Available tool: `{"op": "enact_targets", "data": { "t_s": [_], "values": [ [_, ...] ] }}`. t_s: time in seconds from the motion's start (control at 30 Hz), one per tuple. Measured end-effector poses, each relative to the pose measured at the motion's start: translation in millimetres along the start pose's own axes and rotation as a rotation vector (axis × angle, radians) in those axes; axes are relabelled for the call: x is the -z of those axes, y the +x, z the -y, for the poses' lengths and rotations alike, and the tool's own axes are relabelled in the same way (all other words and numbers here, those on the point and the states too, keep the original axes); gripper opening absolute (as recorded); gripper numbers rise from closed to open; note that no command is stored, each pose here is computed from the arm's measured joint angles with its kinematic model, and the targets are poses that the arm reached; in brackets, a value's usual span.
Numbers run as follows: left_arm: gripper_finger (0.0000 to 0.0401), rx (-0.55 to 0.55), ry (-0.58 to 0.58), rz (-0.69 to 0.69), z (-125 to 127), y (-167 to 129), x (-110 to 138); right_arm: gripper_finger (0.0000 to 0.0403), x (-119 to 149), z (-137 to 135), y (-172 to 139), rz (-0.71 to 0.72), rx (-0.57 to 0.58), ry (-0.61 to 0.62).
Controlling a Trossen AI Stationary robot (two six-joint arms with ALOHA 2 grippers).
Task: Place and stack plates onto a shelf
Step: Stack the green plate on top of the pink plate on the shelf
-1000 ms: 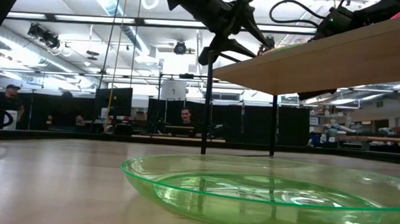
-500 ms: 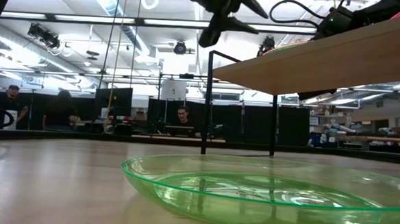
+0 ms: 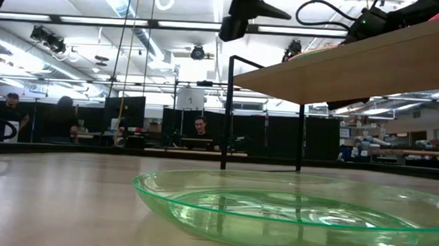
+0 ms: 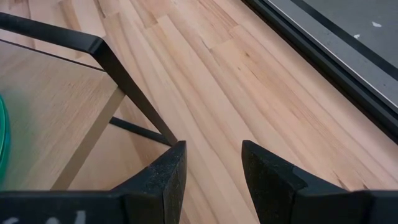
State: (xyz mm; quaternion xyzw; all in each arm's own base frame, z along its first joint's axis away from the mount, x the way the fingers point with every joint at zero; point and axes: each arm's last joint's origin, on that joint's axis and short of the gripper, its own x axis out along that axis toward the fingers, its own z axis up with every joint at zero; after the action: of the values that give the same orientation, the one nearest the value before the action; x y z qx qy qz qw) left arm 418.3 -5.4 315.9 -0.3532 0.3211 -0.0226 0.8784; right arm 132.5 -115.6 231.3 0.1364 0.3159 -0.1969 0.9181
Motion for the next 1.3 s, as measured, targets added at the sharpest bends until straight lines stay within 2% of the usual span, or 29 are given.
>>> {"op": "enact_targets", "data": {
  "t_s": [0.27, 0.67, 1.13, 1.3],
  "values": [
    [0.0144, -0.036, 0.044, -0.142, 21.3, 7.8, 34.0, 0.0161, 0.0, 0.0, 0.0, 0.0, 0.0, 0.0],
    [0.0144, -0.304, 0.143, -0.275, 38.8, 9.5, 86.2, 0.0161, -0.1, 0.0, -0.1, 0.001, 0.0, 0.0],
    [0.0144, -0.336, 0.216, -0.265, 66.1, 10.5, 118.6, 0.0161, -0.1, 0.0, -0.1, 0.001, 0.0, 0.0],
    [0.0144, -0.36, 0.181, -0.273, 66.9, 18.4, 127.7, 0.0161, -0.1, 0.0, -0.1, 0.001, 0.0, 0.001]
  ]
}}
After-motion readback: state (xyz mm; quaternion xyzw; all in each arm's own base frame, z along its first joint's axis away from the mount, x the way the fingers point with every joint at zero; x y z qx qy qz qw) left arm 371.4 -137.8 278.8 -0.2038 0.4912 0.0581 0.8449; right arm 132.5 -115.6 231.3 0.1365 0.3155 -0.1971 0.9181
